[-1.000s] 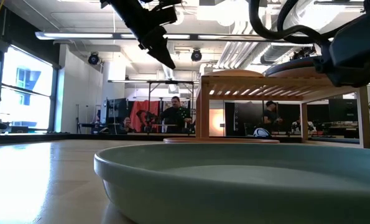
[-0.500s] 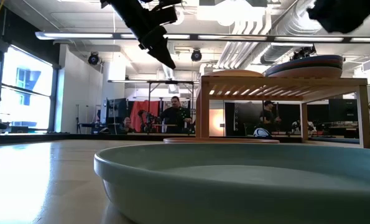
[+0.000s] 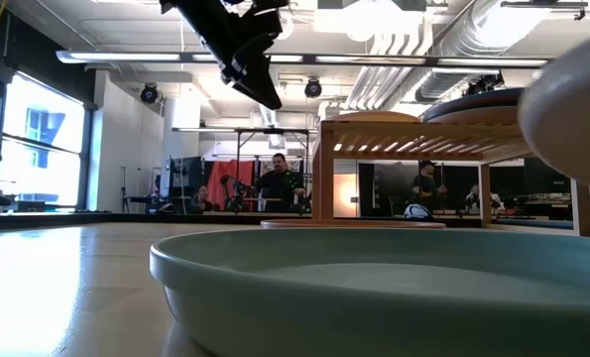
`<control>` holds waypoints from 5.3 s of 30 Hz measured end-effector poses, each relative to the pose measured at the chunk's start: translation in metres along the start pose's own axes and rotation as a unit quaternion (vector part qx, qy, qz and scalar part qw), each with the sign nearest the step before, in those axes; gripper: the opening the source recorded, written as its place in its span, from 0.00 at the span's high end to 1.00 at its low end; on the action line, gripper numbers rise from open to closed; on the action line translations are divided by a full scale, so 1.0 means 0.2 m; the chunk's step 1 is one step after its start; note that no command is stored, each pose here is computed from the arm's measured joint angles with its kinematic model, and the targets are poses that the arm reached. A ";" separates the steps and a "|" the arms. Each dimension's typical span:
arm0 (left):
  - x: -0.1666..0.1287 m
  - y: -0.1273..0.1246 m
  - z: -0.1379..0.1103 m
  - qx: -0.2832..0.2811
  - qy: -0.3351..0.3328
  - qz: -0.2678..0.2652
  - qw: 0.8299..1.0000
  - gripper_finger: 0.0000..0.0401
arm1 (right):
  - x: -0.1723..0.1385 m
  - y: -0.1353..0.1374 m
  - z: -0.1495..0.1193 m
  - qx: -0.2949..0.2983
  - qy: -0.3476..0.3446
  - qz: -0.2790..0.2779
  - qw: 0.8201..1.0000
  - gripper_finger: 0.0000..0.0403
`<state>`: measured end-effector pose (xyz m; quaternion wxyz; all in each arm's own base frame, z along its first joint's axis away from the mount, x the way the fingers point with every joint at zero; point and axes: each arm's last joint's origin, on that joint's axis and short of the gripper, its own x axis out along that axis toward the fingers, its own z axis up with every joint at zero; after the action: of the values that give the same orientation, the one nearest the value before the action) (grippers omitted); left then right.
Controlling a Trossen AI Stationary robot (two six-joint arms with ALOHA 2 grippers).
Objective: Place and stack plates onto a shelf
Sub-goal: Stack the white plate on top of the light orange plate on the shelf
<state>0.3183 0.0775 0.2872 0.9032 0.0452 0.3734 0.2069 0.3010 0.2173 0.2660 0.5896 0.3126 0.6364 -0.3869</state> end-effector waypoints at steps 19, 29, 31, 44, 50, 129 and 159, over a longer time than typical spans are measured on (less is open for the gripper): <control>-0.23 0.09 0.26 -0.067 -0.051 -0.043 0.996 0.70 | -0.24 -0.07 0.21 -0.095 -0.106 0.055 0.988 1.00; -0.27 0.20 0.25 -0.075 -0.008 -0.021 0.997 0.70 | -0.33 -0.15 0.32 -0.137 -0.147 0.064 0.978 1.00; -0.26 0.22 0.22 -0.080 0.015 -0.019 0.997 0.70 | -0.35 -0.17 0.34 -0.155 -0.159 0.064 0.973 1.00; -0.26 0.25 0.17 -0.171 0.068 -0.092 0.979 0.70 | -0.38 -0.23 0.56 -0.400 -0.165 0.013 0.901 1.00; -0.26 0.24 0.17 -0.228 0.075 -0.119 0.963 0.70 | -0.38 -0.25 0.61 -0.521 -0.165 -0.015 0.837 1.00; -0.27 0.20 0.13 -0.355 0.141 -0.099 0.919 0.99 | -0.53 -0.30 0.76 -0.697 -0.316 -0.129 0.631 1.00; -0.25 0.29 0.15 -0.318 0.094 -0.092 0.939 1.00 | -0.62 -0.55 0.75 -0.470 -0.330 -0.121 0.810 0.77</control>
<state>0.2877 0.1122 0.3555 0.8464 -0.2985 0.3735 0.2344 0.2957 0.0400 0.4016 0.7874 -0.2287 0.5404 -0.1888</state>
